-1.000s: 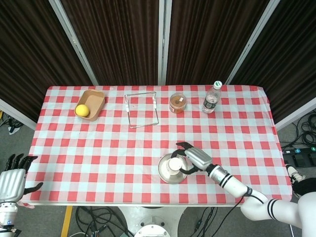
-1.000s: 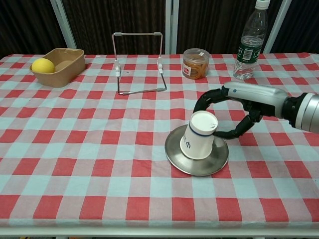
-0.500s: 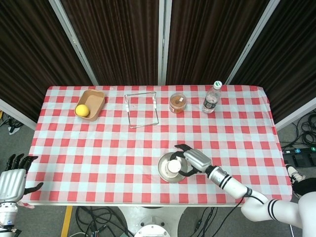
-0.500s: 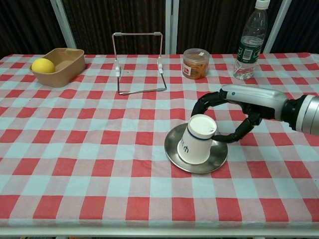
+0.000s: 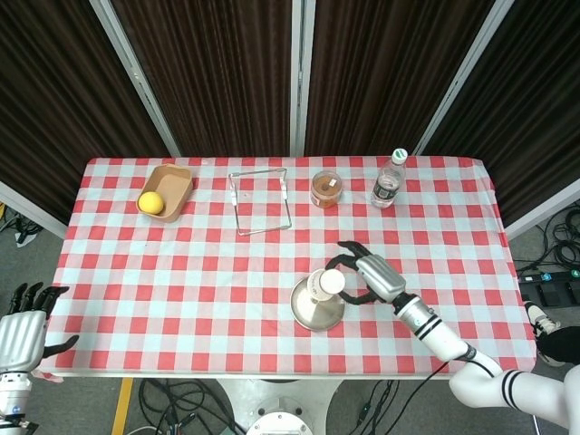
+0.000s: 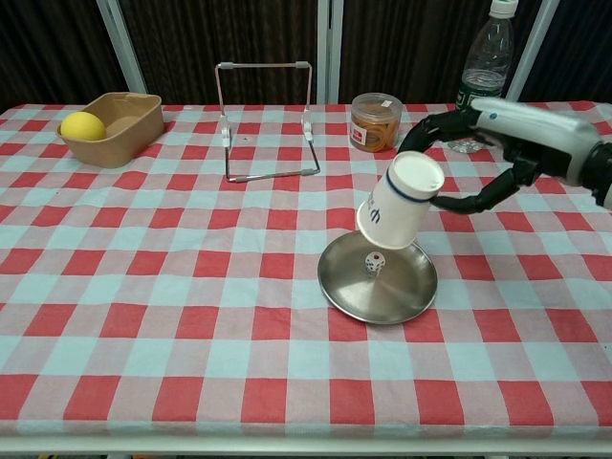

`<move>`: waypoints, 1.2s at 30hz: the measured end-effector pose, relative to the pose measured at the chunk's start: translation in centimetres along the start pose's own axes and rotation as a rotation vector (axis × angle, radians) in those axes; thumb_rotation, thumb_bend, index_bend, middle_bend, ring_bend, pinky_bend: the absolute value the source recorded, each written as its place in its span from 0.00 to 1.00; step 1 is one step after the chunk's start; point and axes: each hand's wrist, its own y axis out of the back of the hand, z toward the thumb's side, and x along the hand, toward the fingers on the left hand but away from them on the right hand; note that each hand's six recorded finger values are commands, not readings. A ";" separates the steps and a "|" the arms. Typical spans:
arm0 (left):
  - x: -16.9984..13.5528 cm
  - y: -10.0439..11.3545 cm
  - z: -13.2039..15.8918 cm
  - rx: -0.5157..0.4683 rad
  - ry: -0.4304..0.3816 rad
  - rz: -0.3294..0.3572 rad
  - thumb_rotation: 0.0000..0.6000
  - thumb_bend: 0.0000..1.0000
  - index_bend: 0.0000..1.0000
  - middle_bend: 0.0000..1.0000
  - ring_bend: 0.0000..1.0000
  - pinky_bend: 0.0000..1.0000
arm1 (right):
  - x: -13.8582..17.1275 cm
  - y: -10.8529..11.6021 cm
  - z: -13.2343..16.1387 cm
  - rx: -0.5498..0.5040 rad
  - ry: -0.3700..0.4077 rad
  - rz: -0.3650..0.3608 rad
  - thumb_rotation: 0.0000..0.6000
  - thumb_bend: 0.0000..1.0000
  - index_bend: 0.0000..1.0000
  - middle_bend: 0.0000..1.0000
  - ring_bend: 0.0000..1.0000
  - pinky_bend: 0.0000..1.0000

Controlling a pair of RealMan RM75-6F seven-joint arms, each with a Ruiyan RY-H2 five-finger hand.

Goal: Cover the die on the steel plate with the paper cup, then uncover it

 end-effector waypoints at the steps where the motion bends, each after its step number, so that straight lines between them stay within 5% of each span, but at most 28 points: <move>1: 0.0 0.0 0.0 0.000 -0.001 0.000 1.00 0.02 0.20 0.20 0.09 0.00 | 0.1 0.7 -0.4 -0.007 -0.014 -0.020 1.00 0.33 0.55 0.33 0.05 0.03; 9: 0.1 0.0 0.3 0.001 -0.006 -0.002 1.00 0.02 0.20 0.20 0.09 0.00 | 0.5 4.2 -4.8 -0.005 -0.170 -0.116 1.00 0.33 0.54 0.32 0.05 0.03; 17: 0.2 0.1 0.4 0.009 -0.007 -0.007 1.00 0.02 0.20 0.20 0.09 0.00 | 0.2 3.2 -8.1 0.015 -0.277 -0.079 1.00 0.33 0.45 0.28 0.04 0.03; 21: 0.2 0.1 0.4 0.010 -0.006 -0.006 1.00 0.02 0.20 0.20 0.09 0.00 | 0.2 2.4 -8.6 0.037 -0.294 -0.045 1.00 0.33 0.18 0.21 0.00 0.01; 25: 0.2 0.2 0.4 0.011 -0.005 -0.005 1.00 0.02 0.20 0.20 0.09 0.00 | 0.5 2.5 -8.2 0.038 -0.287 -0.048 1.00 0.33 0.02 0.14 0.00 0.00; 36: 0.1 0.1 0.5 0.003 -0.012 0.004 1.00 0.02 0.20 0.20 0.09 0.00 | 6.2 6.0 -6.4 0.145 -0.233 -0.228 1.00 0.33 0.00 0.16 0.00 0.00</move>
